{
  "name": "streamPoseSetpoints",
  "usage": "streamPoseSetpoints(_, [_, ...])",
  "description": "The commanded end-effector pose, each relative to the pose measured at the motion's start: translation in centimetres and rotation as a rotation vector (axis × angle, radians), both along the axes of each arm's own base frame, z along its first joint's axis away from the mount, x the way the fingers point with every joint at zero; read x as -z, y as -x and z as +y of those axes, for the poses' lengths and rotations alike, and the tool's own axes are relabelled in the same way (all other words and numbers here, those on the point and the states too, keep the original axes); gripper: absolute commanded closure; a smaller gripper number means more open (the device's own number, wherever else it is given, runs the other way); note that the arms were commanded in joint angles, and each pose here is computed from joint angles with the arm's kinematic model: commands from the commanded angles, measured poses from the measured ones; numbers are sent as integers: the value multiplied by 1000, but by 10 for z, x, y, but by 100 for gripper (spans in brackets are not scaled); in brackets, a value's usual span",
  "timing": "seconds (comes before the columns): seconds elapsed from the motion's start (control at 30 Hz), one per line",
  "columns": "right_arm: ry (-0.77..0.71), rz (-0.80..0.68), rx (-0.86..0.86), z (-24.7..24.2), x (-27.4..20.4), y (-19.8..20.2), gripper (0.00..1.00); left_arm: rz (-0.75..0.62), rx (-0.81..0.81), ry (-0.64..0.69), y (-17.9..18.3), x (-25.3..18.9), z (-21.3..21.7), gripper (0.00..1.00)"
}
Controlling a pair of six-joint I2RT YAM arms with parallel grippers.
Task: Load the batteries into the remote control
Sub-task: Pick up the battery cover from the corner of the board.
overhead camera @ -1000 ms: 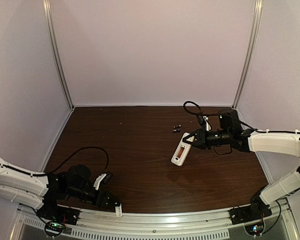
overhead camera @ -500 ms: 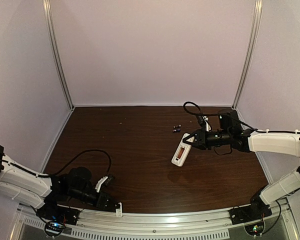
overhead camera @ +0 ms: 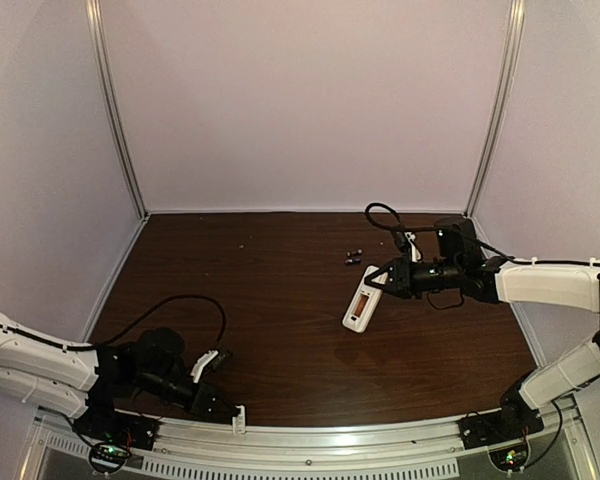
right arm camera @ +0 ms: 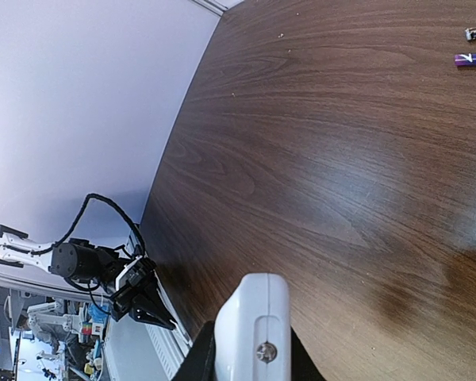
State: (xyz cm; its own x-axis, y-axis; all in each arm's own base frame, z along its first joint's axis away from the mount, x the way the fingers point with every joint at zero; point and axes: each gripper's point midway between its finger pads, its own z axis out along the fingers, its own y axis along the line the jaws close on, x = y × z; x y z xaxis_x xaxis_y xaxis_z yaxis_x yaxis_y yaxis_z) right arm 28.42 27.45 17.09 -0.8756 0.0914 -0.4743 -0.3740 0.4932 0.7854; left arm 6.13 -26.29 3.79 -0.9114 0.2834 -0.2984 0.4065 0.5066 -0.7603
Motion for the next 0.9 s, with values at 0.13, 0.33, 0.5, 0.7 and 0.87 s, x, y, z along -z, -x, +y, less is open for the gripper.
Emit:
streamPoseSetpoints(0.13, [-10,-36,-19,3,-10,-5,100,-139,65,169,-20,-66,-41,100])
streamPoseSetpoints(0.33, [-14,-32,-20,3,-8,-4,100,-272,25,155,-33,-79,-33,100])
streamPoseSetpoints(0.5, [-15,-33,-18,3,-8,-5,100,-336,2,171,-39,-81,-30,100])
streamPoseSetpoints(0.7, [-10,-28,-16,3,-6,-6,100,-349,-3,193,-40,-82,-31,100])
streamPoseSetpoints(0.87, [-9,-26,-15,3,-5,-6,100,-371,99,269,-26,-94,-45,100])
